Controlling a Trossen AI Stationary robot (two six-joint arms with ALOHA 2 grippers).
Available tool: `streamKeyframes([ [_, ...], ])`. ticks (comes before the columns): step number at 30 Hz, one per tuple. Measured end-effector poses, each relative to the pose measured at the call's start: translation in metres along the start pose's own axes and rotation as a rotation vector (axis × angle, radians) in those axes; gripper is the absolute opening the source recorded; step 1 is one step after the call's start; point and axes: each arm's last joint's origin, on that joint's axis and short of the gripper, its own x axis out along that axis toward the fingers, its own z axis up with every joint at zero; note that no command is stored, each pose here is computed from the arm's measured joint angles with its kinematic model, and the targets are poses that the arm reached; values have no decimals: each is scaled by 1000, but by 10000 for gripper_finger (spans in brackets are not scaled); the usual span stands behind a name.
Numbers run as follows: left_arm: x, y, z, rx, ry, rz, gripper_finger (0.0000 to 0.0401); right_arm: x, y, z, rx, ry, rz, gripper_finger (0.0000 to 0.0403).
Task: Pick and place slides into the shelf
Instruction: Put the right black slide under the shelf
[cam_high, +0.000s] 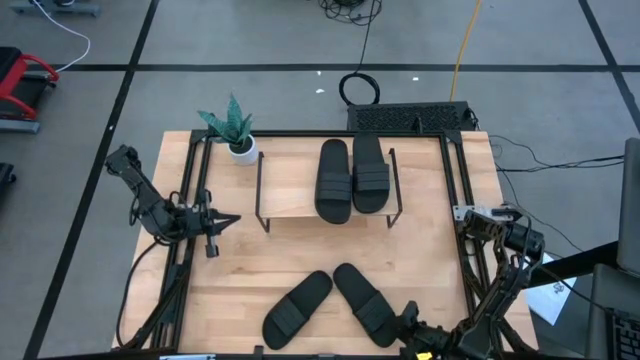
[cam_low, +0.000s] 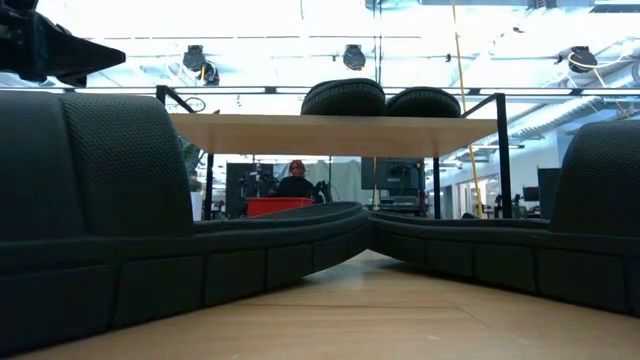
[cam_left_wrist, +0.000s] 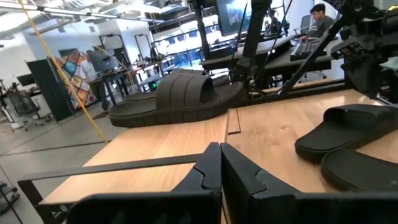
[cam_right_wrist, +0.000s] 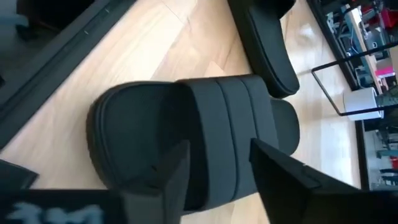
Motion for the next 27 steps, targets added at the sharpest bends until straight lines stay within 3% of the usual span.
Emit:
streamKeyframes([
  [5,0,0,-3,-4,19,3,1,2,4,2,19,-19,9,212],
  [10,0,-1,-5,-20,34,1,3,16,5,1,-7,3,-38,236],
  [21,0,-2,-9,-37,61,-3,1,56,3,-5,2,92,-108,236],
  [27,0,-2,-9,-52,61,-3,7,60,-1,-4,63,88,-148,197],
])
